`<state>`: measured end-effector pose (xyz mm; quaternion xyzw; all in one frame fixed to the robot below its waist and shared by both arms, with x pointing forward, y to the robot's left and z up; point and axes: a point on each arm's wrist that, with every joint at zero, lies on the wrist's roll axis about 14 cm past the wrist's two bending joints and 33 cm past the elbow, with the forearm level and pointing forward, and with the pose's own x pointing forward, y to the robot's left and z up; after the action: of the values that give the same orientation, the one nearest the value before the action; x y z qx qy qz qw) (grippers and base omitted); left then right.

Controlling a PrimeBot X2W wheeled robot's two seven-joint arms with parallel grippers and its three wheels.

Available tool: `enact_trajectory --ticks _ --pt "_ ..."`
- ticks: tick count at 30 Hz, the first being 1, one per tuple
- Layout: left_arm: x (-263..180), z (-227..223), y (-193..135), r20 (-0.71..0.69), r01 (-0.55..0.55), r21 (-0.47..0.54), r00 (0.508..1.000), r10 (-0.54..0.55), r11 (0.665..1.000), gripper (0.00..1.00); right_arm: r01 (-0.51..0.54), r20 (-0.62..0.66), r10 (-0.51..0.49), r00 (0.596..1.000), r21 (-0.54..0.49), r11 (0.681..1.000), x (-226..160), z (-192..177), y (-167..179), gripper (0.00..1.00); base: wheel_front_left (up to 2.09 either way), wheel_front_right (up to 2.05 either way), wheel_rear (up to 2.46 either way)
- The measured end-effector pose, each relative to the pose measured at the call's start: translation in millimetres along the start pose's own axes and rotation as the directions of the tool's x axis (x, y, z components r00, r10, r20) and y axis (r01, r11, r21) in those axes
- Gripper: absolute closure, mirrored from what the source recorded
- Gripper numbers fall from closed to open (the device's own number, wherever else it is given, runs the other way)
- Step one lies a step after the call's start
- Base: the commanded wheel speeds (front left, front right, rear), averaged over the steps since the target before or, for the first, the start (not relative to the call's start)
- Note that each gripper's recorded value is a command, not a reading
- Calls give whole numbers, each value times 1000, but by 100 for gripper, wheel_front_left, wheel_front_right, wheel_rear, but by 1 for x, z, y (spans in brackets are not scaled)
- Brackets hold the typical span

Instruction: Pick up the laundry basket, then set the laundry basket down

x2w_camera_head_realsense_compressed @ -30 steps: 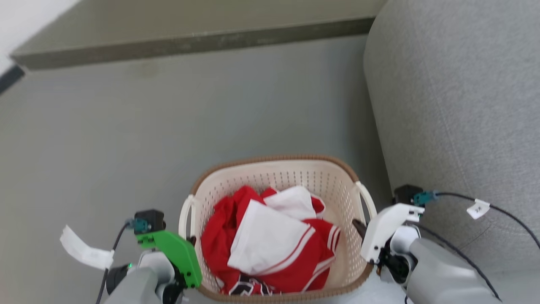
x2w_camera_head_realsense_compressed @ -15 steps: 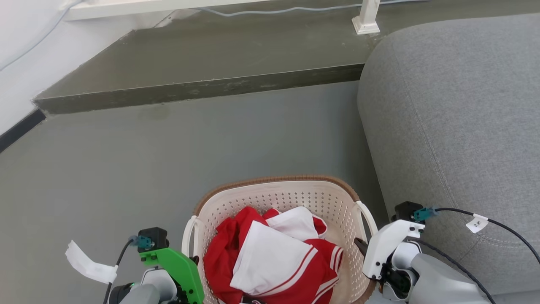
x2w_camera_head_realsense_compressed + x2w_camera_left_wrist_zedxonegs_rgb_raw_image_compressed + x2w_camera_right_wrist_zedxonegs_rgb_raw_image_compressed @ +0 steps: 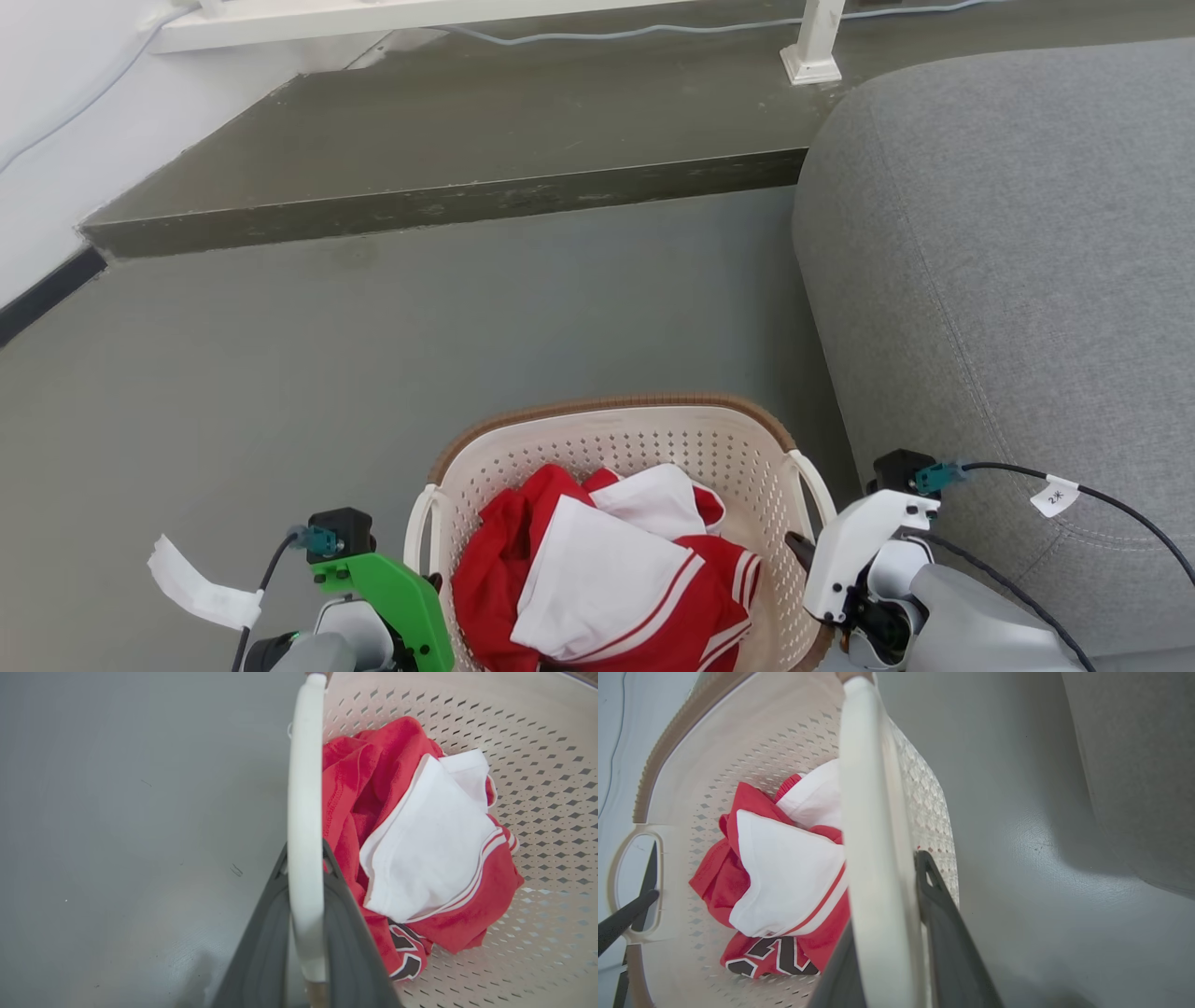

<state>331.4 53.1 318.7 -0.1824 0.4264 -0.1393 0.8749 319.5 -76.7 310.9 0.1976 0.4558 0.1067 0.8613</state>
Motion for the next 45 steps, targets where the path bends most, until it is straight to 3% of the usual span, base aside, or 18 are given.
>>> enact_trajectory --ticks 45 --pt "2 -5 -2 -18 -10 -13 1000 10 1000 100 8 -21 -8 1000 2 1000 1 -6 -4 100 0 0 0"
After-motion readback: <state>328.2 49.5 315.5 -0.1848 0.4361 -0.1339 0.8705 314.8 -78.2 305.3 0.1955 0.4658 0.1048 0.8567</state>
